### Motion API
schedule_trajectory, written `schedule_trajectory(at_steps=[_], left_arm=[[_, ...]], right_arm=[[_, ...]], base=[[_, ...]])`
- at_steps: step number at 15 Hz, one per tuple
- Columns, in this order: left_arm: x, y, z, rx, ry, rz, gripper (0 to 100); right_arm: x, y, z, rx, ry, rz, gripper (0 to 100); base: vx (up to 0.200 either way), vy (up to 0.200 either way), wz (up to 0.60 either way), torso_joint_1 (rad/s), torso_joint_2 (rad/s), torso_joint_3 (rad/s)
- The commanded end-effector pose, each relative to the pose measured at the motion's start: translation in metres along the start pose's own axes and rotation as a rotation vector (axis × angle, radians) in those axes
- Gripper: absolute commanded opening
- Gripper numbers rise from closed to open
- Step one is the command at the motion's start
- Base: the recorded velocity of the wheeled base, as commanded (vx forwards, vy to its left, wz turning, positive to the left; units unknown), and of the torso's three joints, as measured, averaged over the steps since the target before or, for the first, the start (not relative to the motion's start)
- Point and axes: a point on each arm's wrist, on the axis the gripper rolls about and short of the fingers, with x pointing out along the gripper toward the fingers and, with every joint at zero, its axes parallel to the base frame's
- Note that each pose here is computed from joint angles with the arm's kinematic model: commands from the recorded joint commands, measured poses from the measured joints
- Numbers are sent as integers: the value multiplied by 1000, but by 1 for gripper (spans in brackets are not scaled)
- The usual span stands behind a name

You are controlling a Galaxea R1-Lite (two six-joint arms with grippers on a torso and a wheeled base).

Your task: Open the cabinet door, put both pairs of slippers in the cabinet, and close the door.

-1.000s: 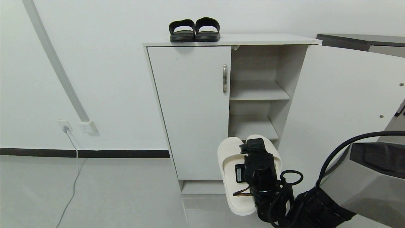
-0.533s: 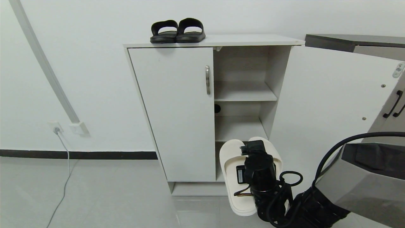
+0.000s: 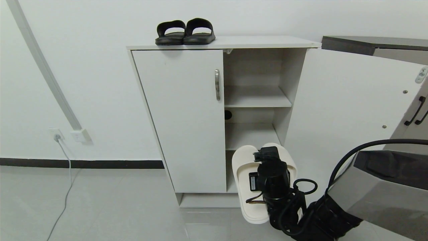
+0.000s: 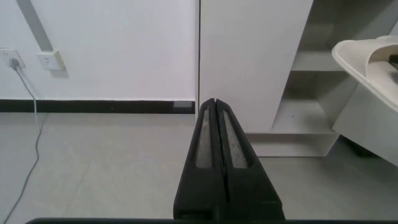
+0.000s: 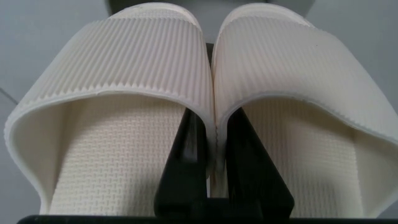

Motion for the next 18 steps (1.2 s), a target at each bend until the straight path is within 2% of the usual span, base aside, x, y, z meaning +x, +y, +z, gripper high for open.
schedule_trajectory(at_steps=[1,14,18], left_arm=[[0,0,0,0,2,2,0],[0,0,0,0,2,-4,0],[0,0,0,1,4,-6,0]], right_arm=[[1,1,-1,0,-1,0,0],[1,1,-2,2,1,1,0],[4,3,-6,3,-1,2,0]], base=[[0,0,0,0,0,0],[0,0,0,0,0,0],[0,0,0,5,2,-137]])
